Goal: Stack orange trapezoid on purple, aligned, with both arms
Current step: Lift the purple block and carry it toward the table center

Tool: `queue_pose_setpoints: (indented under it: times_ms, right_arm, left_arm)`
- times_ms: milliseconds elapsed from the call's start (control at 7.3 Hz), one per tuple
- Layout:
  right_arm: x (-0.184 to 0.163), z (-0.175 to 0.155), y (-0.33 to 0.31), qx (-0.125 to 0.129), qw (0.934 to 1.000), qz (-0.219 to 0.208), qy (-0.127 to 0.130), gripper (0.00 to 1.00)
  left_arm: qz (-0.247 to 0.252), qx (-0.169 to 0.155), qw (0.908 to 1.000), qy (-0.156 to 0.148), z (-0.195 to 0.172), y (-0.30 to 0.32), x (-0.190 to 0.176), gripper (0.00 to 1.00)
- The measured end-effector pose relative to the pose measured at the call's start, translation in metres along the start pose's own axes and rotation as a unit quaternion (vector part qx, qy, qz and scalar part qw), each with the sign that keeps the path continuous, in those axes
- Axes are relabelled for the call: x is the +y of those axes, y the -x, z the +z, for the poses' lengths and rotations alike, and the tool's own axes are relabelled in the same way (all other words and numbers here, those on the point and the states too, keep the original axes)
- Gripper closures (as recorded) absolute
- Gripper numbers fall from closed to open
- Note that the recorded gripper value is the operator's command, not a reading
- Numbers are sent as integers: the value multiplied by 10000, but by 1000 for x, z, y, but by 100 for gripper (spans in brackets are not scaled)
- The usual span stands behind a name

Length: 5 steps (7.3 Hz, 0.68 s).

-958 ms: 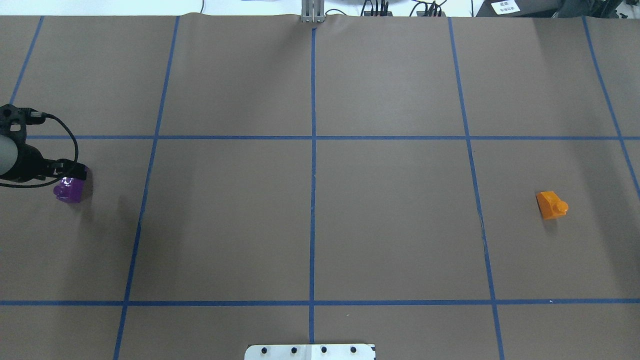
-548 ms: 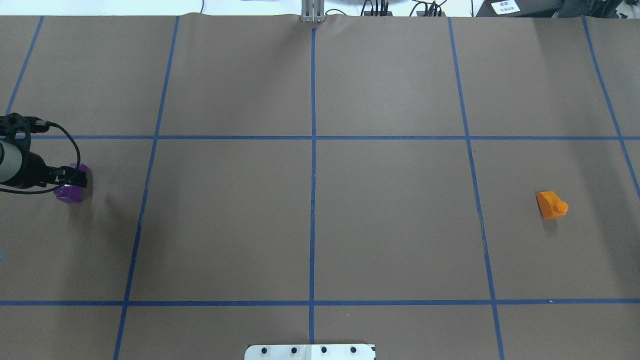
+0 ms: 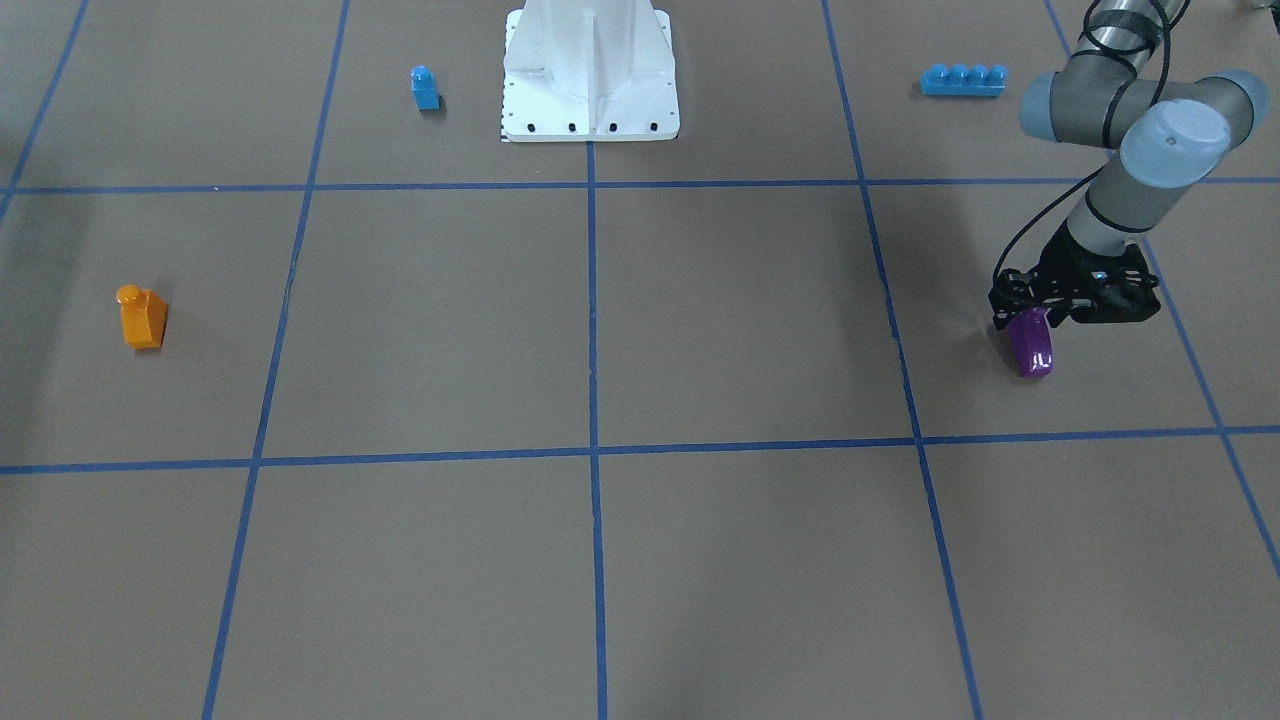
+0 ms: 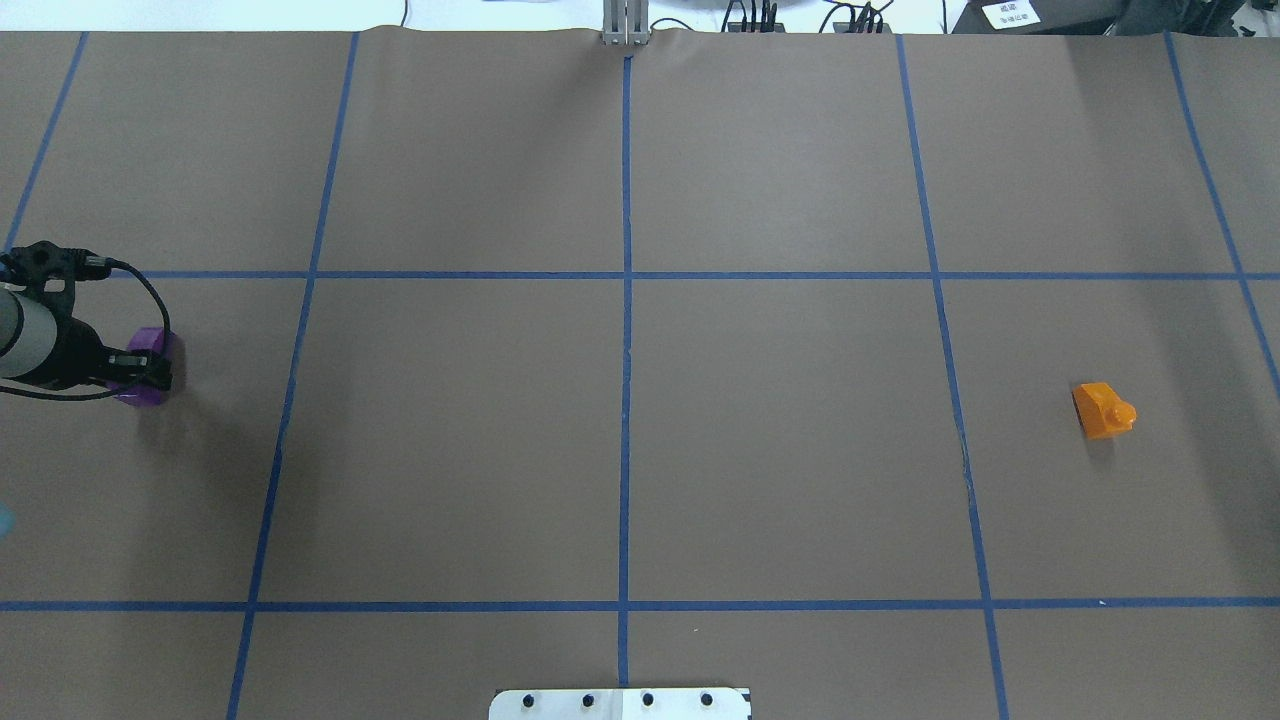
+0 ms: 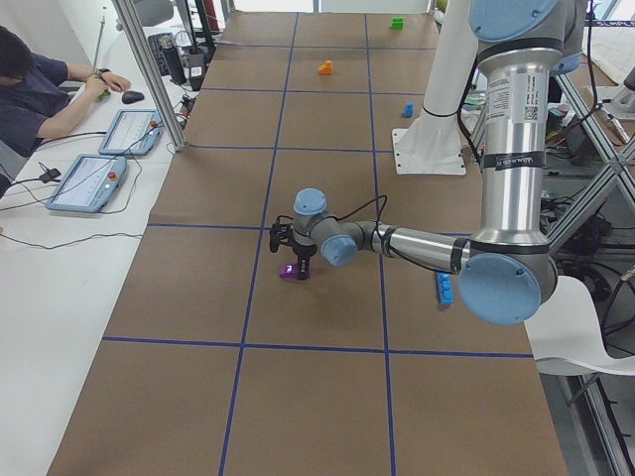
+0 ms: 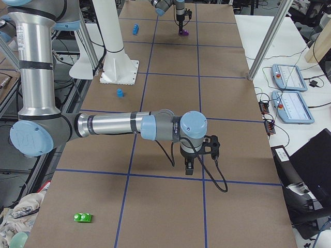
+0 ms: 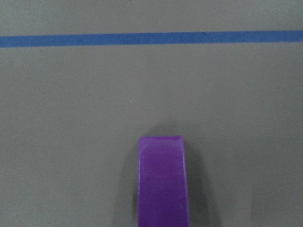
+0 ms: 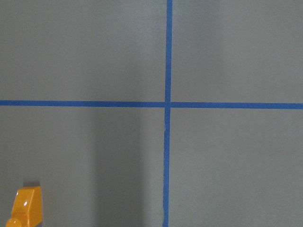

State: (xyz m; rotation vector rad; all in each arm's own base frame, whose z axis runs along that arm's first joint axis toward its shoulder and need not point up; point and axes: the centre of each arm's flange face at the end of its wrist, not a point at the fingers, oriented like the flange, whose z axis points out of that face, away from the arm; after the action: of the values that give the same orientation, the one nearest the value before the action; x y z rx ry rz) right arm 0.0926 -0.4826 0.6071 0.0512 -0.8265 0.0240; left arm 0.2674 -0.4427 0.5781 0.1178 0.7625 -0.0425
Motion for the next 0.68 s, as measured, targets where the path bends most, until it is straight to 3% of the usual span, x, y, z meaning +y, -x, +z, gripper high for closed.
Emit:
queue_pose_setpoints:
  times_ms: [274, 411, 685]
  right_arm:
    - [-2, -1, 3, 1, 10000, -31, -8, 0]
    - [-3, -1, 4, 3, 10000, -42, -13, 0]
    - [-4, -1, 4, -3, 10000, -39, -6, 0]
  left_arm:
    - [19, 165, 9998, 109, -8, -7, 2, 100]
    - [57, 428, 9989, 207, -26, -21, 2, 100]
    - [322, 934, 9951, 33, -77, -71, -9, 100]
